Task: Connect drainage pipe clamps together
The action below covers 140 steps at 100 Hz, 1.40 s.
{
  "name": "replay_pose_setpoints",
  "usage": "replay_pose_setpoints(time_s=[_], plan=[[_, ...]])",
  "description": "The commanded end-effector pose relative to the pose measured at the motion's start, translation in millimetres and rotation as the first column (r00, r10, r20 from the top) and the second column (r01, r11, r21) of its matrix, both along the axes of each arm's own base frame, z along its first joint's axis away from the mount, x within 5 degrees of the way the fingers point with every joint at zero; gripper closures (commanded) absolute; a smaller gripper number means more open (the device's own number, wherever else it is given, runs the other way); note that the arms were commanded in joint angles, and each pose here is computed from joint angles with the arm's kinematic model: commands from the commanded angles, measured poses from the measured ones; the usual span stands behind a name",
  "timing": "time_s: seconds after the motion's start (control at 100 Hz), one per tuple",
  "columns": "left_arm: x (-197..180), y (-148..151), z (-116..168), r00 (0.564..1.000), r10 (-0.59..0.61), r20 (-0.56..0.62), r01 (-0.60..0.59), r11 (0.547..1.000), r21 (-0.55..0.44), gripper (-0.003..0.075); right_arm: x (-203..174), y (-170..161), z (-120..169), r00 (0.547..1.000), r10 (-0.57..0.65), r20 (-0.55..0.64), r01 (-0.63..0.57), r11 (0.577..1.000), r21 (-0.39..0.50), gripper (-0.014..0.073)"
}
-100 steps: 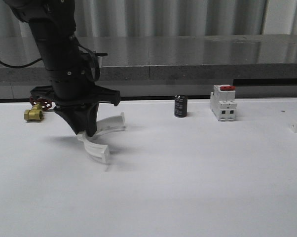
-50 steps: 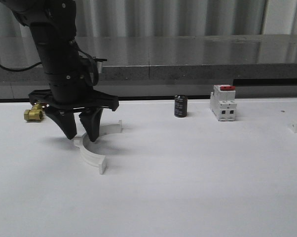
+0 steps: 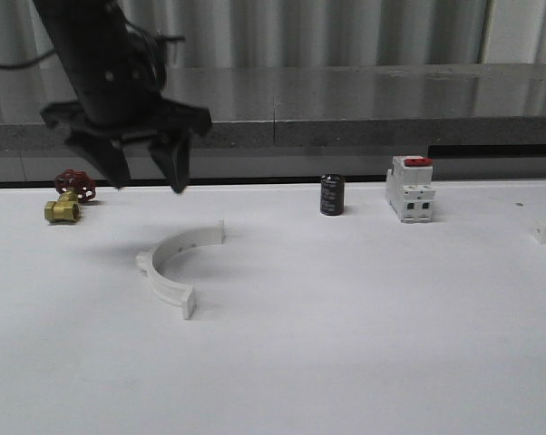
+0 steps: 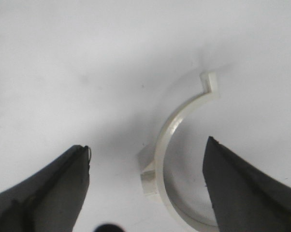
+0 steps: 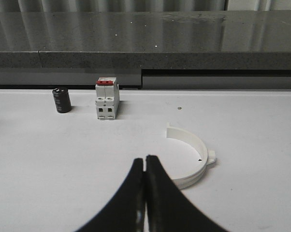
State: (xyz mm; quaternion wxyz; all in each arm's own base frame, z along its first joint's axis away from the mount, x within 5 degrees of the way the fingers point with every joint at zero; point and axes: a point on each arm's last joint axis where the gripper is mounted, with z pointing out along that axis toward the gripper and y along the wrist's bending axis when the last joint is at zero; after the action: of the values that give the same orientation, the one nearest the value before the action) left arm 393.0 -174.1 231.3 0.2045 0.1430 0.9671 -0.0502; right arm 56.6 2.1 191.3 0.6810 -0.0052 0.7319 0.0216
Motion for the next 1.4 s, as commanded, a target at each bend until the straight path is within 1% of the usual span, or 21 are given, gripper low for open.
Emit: replay_pose_setpoints(time_s=[0.0, 0.08, 0.15, 0.22, 0.34, 0.48, 0.51, 0.57, 0.68, 0.87, 1.07, 1.2, 1.28, 1.35, 1.39], plan=[[-3.8, 24.0, 68.6, 0.979, 0.065, 0.194, -0.048, 0.995, -0.089, 0.023, -1.9, -0.4, 15.2, 0.993, -0.006, 0.119, 0.006, 1.0, 0.001, 0.0662], [-10.8, 46.5, 97.8, 0.96, 0.115, 0.256, -0.087, 0.989, -0.117, 0.023, -1.9, -0.4, 15.2, 0.993, -0.006, 0.119, 0.006, 1.0, 0.001, 0.0662], [-20.0, 67.9, 115.3, 0.941, 0.155, 0.3, -0.12, 0.984, -0.132, 0.023, -1.9, -0.4, 15.2, 0.993, -0.006, 0.119, 0.006, 1.0, 0.001, 0.0662], [-33.4, 89.5, 126.9, 0.921, 0.2, 0.335, -0.159, 0.976, -0.146, 0.023, -1.9, -0.4, 15.2, 0.993, -0.006, 0.119, 0.006, 1.0, 0.001, 0.0662], [-64.8, 122.5, 133.8, 0.885, 0.272, 0.378, -0.223, 0.96, -0.17, 0.023, -1.9, -0.4, 15.2, 0.993, -0.006, 0.119, 0.006, 1.0, 0.001, 0.0662], [-111.6, 146.8, 125.4, 0.855, 0.332, 0.397, -0.276, 0.942, -0.193, 0.023, -1.9, -0.4, 15.2, 0.993, -0.006, 0.119, 0.006, 1.0, 0.001, 0.0662], [-122.1, 149.7, 119.4, 0.856, 0.343, 0.388, -0.286, 0.938, -0.198, 0.023, -1.9, -0.4, 15.2, 0.993, -0.006, 0.119, 0.006, 1.0, 0.001, 0.0662], [-143.5, 152.9, 116.5, 0.846, 0.348, 0.404, -0.287, 0.936, -0.205, 0.023, -1.9, -0.4, 15.2, 0.993, -0.006, 0.119, 0.006, 1.0, 0.001, 0.0662], [-181.3, 156.1, 101.1, 0.848, 0.347, 0.401, -0.287, 0.936, -0.204, 0.023, -1.9, -0.4, 15.2, 0.993, -0.006, 0.119, 0.006, 1.0, 0.001, 0.0662], [-232.1, 160.4, 80.4, 0.838, 0.348, 0.421, -0.282, 0.936, -0.213, 0.023, -1.9, -0.4, 15.2, 0.993, -0.006, 0.119, 0.006, 1.0, 0.001, 0.0662], [-278.9, 164.1, 68.8, 0.798, 0.354, 0.487, -0.262, 0.933, -0.248, 0.023, -2.0, -0.4, 15.6, 0.992, -0.006, 0.124, 0.006, 1.0, 0.001, 0.0662], [-297.2, 166.0, 63.5, 0.77, 0.354, 0.53, -0.249, 0.933, -0.261, 0.0232, -2.0, -0.4, 15.6, 0.992, -0.006, 0.124, 0.006, 1.0, 0.001, 0.0662], [-304.6, 166.6, 61.5, 0.758, 0.355, 0.548, -0.242, 0.932, -0.269, 0.0279, -2.0, -0.4, 15.6, 0.992, -0.006, 0.124, 0.006, 1.0, 0.001, 0.0662], [-308.8, 166.9, 63.0, 0.744, 0.356, 0.565, -0.236, 0.932, -0.277, 0.0358, -2.0, -0.4, 15.6, 0.992, -0.006, 0.124, 0.006, 1.0, 0.001, 0.0662], [-310.4, 167.1, 63.9, 0.737, 0.357, 0.574, -0.233, 0.931, -0.28, 0.0419, -2.0, -0.4, 15.7, 0.992, -0.006, 0.125, 0.006, 1.0, 0.001, 0.0662]])
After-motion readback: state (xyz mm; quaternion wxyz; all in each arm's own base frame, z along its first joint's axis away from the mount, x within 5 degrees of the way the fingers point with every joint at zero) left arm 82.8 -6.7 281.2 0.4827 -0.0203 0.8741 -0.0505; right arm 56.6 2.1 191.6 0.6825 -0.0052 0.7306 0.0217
